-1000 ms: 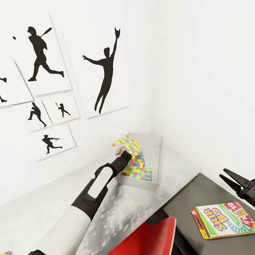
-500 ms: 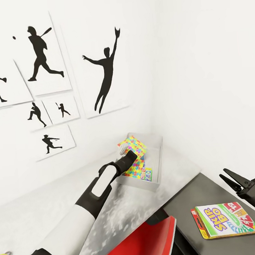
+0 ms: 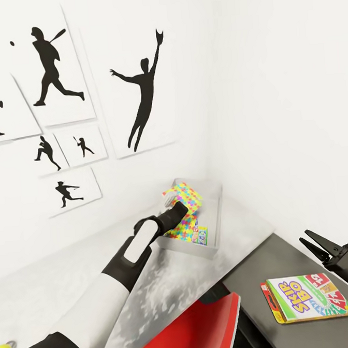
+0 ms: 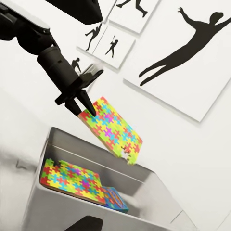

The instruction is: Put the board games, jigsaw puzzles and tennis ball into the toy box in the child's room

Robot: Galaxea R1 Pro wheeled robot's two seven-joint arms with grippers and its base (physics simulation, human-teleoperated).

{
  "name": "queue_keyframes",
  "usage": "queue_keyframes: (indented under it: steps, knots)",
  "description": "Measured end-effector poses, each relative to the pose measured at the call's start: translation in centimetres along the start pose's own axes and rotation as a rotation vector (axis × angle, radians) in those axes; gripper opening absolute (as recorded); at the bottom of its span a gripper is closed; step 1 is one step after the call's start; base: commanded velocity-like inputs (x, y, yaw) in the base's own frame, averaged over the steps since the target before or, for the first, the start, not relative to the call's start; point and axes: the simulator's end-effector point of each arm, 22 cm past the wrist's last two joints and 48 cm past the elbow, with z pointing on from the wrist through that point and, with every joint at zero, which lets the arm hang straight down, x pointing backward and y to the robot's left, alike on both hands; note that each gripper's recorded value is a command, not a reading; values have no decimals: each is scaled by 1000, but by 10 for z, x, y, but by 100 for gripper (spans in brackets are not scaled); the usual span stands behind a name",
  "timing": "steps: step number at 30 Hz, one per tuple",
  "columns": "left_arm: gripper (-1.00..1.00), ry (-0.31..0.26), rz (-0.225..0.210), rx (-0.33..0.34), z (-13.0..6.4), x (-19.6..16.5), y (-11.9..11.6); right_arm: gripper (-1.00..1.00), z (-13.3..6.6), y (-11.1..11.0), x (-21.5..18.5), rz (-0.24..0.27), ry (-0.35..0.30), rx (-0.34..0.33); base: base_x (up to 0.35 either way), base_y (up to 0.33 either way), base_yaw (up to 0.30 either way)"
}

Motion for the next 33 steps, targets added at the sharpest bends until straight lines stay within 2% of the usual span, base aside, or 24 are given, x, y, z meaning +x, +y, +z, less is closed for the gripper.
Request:
queue_keyframes:
  steps: [11,22,27,33]
  knots:
    - [-100,8,3,7,6,-2,-3,100,1,-8,3,9,8,14,0,0,0]
    - [-100,25,26,19,11,-12,-11,100,2,-15,7,18,14,28,0,0,0]
    - [-100,85,50,31,14,-3,-19,100,2,-19,9,22,18,34,0,0,0]
    - [-100,106,46,45,17,-1,-23,100,3,-23,11,27,22,41,0,0,0]
